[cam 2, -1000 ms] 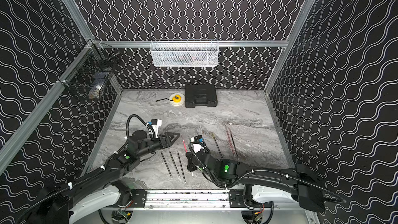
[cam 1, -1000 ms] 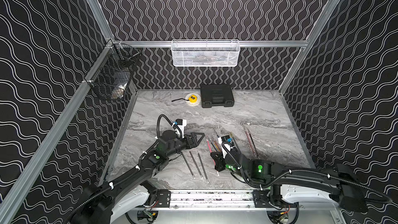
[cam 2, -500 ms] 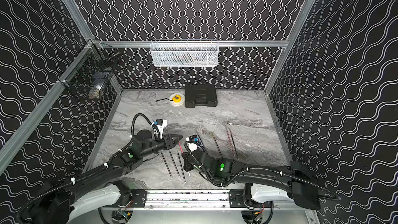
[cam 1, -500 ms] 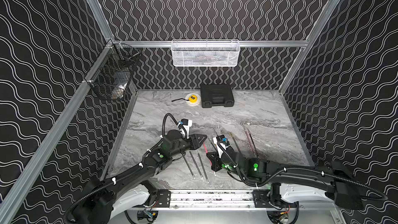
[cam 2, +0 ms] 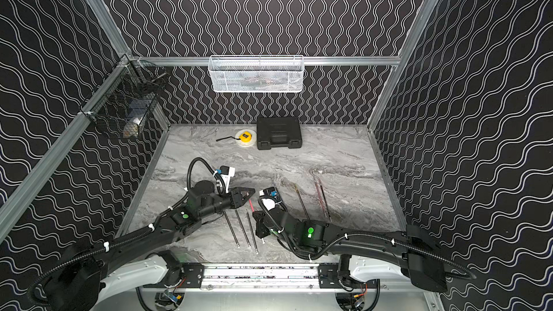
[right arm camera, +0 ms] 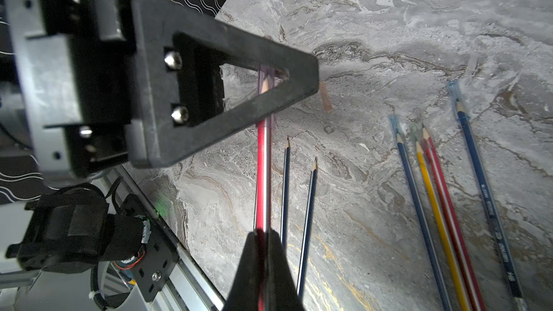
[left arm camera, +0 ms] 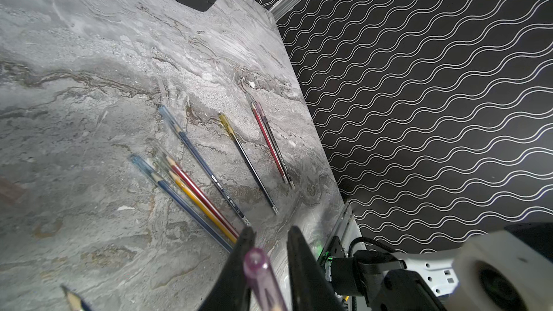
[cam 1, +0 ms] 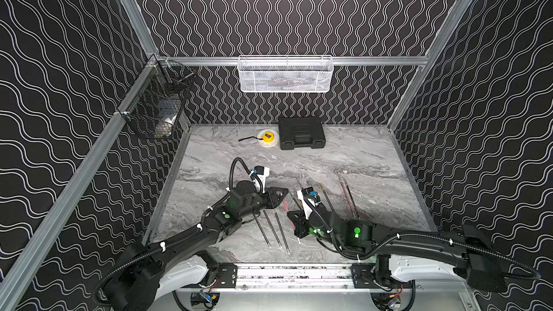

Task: Remove the protective cover of the pencils
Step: Remove the protective sleeve from the pencil.

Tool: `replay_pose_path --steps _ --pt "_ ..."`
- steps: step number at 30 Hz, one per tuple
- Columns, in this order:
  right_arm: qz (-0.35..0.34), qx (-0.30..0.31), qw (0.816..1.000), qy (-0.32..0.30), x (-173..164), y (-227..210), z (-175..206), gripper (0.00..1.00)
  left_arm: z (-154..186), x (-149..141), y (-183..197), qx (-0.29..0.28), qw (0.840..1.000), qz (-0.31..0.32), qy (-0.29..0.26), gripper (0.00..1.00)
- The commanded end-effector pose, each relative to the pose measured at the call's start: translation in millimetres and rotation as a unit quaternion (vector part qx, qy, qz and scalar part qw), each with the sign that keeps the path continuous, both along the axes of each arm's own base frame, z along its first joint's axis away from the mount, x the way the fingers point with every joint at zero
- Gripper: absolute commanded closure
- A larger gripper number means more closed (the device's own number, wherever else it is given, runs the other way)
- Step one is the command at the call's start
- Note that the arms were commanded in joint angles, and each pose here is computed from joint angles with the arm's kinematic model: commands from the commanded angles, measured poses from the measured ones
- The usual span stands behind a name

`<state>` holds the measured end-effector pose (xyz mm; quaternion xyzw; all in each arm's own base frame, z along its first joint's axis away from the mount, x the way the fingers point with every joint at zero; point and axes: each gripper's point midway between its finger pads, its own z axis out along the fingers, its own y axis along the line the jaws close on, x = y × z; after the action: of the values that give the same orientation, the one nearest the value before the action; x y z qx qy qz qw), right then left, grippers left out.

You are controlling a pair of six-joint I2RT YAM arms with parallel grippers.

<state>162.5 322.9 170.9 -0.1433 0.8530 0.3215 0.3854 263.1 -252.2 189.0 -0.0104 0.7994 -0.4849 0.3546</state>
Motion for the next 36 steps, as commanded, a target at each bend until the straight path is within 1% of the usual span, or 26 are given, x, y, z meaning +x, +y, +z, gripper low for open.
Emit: replay_pose_path --steps 1,5,11,13,15,17,21,23,25,28,31,32,34,36 --pt "-0.002 0.017 1.000 -0.005 2 5 7 1.00 14 5 -1 -0.017 1.000 0.011 -0.017 0.79" --pt "0.001 0.017 1.000 -0.003 1 7 6 1.00 15 5 1 -0.020 1.000 0.015 -0.019 0.84" --pt "0.001 0.019 1.000 -0.002 1 6 7 1.00 16 4 2 -0.019 0.999 0.018 -0.019 0.87" --pt "0.000 0.018 1.000 -0.003 1 6 8 0.89 15 4 2 -0.019 0.999 0.017 -0.018 0.87" --pt "0.001 0.017 1.000 -0.005 1 6 8 0.83 16 4 1 -0.020 0.999 0.017 -0.018 0.88" --pt "0.002 0.014 1.000 -0.005 2 8 8 0.74 15 4 1 -0.020 1.000 0.017 -0.016 0.88" --pt "0.006 0.008 1.000 -0.002 2 13 5 0.65 16 5 2 -0.020 0.999 0.019 -0.016 0.89" --pt "0.008 0.001 1.000 0.000 2 15 2 0.59 17 5 2 -0.020 0.999 0.019 -0.016 0.90" --pt "0.004 -0.005 1.000 0.002 3 16 -2 0.57 19 4 2 -0.021 0.999 0.020 -0.017 0.90" --pt "0.005 -0.005 1.000 0.005 4 18 -6 0.58 20 4 4 -0.020 0.999 0.022 -0.018 0.90" --pt "0.011 -0.006 1.000 0.006 2 21 -7 0.63 21 4 4 -0.020 0.999 0.023 -0.019 0.92" --pt "0.011 -0.007 1.000 0.006 3 22 -8 0.66 22 3 3 -0.021 0.999 0.021 -0.019 0.92" --pt "0.010 -0.010 1.000 0.007 3 23 -9 0.77 21 3 3 -0.022 0.999 0.020 -0.018 0.92" --pt "0.012 -0.011 1.000 0.007 3 24 -11 0.85 20 3 3 -0.021 0.999 0.019 -0.015 0.93"
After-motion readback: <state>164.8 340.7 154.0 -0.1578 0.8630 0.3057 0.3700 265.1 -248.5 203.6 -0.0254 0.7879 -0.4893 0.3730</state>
